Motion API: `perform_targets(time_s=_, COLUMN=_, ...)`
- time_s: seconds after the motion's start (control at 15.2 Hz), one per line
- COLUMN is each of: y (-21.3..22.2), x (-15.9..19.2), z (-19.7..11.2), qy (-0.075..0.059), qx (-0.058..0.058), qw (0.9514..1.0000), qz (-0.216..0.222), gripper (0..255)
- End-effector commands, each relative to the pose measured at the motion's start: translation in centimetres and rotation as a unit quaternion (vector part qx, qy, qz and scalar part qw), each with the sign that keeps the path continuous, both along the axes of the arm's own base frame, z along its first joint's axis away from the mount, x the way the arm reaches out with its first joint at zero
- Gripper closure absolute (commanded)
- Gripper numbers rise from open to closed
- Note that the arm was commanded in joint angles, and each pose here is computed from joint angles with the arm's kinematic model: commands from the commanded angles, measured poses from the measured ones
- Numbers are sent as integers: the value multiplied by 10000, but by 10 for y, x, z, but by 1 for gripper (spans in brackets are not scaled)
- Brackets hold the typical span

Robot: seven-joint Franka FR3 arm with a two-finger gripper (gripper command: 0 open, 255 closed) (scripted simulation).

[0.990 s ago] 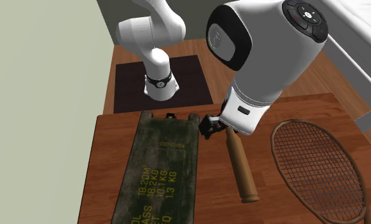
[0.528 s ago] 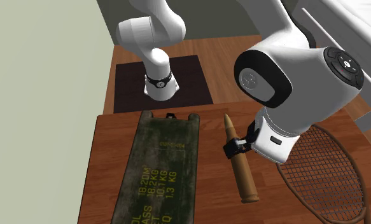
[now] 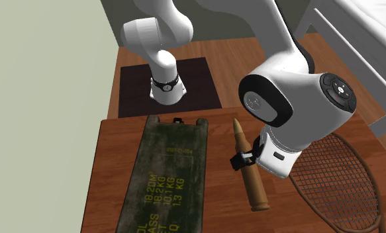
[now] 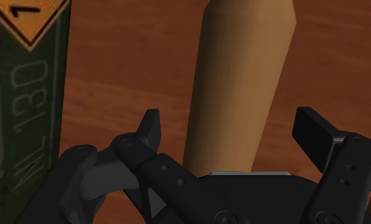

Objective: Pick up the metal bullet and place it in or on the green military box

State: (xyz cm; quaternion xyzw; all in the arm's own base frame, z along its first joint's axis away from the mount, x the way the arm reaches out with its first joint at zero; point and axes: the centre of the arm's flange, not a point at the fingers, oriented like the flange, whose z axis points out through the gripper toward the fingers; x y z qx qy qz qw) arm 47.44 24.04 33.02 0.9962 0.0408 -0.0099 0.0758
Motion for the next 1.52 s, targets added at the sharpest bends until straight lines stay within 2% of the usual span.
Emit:
perform_targets(time_s=0.0, y=0, x=-1, z=-4, qy=-2, qx=1, qw=10000, qz=1, gripper=0)
perform_targets(time_s=0.4, y=0, x=-1, z=-4, qy=-2, qx=1, qw=10000, qz=1, gripper=0)
perform_targets(time_s=0.46, y=0, x=-1, z=-4, qy=-2, qx=1, qw=10000, qz=1, gripper=255)
perform_targets(time_s=1.06, y=0, x=-1, z=-4, qy=-2, qx=1, qw=10000, qz=1, gripper=255)
perform_targets(time_s=1.45, y=0, x=-1, z=28, qy=-2, qx=1, qw=10000, qz=1, gripper=255)
